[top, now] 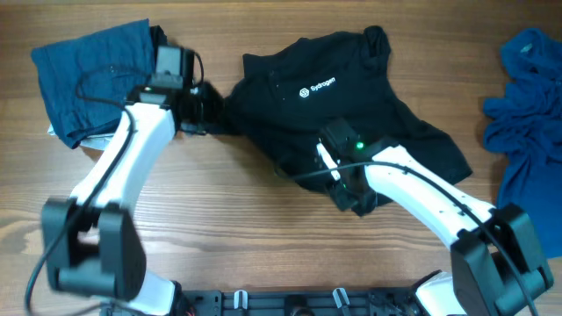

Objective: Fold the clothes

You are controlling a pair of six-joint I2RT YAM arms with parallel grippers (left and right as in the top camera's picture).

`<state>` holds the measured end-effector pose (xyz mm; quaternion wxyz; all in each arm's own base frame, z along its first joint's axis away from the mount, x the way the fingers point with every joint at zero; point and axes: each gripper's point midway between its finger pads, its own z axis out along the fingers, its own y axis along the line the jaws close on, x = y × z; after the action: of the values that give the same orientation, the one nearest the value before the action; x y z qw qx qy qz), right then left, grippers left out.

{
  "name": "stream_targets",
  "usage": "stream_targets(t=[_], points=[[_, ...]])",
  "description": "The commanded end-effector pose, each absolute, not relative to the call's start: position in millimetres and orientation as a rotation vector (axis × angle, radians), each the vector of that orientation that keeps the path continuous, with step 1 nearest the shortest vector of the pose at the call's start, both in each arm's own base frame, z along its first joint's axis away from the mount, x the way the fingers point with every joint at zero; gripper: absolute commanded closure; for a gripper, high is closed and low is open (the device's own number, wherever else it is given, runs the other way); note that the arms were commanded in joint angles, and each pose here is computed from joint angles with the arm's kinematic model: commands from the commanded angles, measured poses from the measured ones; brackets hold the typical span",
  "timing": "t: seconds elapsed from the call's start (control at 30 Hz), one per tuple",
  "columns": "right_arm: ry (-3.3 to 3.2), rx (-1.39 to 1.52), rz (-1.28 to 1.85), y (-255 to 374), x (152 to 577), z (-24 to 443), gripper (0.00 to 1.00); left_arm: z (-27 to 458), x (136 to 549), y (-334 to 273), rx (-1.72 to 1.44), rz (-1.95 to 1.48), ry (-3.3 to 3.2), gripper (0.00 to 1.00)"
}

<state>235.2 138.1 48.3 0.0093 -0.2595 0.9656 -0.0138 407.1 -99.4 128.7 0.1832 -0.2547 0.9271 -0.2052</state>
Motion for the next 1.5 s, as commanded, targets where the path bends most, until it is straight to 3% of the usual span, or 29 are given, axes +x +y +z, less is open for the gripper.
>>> stream_targets(t=[0.0, 0.1, 0.47, 0.63, 0.83, 1.1, 1.33, 1.47], points=[[2.905, -0.596, -0.050, 137, 270, 104, 0.96, 223, 414, -106, -0.425, -0.541, 2.444, 0.96], [2.837, -0.491, -0.007, 127, 287, 151, 0.96, 281, 415, -111, -0.279, -0.473, 2.315, 0.96], [2.408, -0.239, -0.019, 46, 349, 345, 0.96, 423, 410, -120, -0.092, -0.365, 2.003, 0.96], [2.269, -0.184, -0.085, 15, 346, 404, 0.96, 516, 373, -109, -0.069, -0.388, 1.835, 0.96], [2.142, -0.198, -0.119, 9, 334, 452, 0.96, 577, 327, -93, -0.072, -0.419, 1.712, 0.96], [2.021, -0.181, -0.130, 5, 294, 505, 0.96, 578, 280, -73, -0.117, -0.412, 1.731, 0.96], [2.007, -0.173, -0.171, -1, 286, 511, 0.96, 542, 290, -82, -0.122, -0.422, 1.880, 0.96], [2.012, -0.176, -0.182, -2, 286, 510, 0.96, 493, 328, -92, -0.155, -0.374, 2.055, 0.96]])
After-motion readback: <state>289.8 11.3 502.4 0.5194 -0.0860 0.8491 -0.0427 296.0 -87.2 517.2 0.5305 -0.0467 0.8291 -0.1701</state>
